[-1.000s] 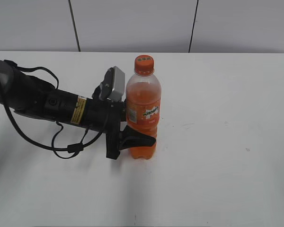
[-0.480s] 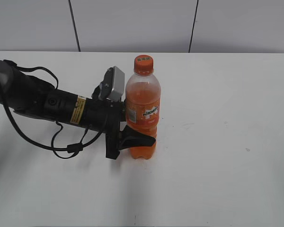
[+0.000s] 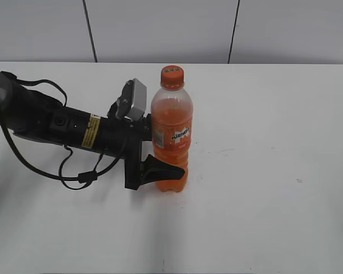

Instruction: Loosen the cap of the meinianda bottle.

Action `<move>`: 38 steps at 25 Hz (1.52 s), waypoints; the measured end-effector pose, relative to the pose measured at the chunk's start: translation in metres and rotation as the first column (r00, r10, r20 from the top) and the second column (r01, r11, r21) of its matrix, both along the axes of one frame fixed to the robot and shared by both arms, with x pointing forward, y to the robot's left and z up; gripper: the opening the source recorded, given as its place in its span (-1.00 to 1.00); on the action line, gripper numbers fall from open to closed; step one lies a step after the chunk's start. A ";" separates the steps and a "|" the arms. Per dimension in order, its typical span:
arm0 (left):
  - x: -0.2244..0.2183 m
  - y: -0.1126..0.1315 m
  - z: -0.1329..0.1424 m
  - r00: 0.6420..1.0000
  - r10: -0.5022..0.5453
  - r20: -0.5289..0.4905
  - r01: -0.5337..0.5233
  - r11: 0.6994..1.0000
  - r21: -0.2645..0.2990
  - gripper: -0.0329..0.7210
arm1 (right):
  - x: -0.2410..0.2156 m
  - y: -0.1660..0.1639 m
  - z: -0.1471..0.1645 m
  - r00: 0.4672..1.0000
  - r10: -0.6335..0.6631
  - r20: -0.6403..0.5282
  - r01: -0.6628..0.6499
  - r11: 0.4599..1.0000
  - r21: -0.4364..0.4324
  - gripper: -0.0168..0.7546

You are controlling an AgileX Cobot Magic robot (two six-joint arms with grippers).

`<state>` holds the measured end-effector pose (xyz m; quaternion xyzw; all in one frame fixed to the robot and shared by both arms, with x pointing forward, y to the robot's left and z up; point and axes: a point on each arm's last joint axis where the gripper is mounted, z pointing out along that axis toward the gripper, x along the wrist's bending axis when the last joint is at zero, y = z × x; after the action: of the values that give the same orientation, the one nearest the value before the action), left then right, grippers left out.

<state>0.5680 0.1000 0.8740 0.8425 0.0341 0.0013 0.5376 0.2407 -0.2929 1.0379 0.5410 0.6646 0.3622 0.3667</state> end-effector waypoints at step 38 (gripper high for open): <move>-0.001 0.008 0.001 0.999 -0.033 -0.035 0.032 0.999 -0.017 0.17 | 0.079 0.003 0.071 0.984 -0.013 -0.177 0.018 0.999 0.030 0.18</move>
<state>0.5672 0.1085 0.8753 0.8384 0.0298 -0.0224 0.5438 0.3193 -0.2903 1.1086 0.5818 0.6845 0.3203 0.3005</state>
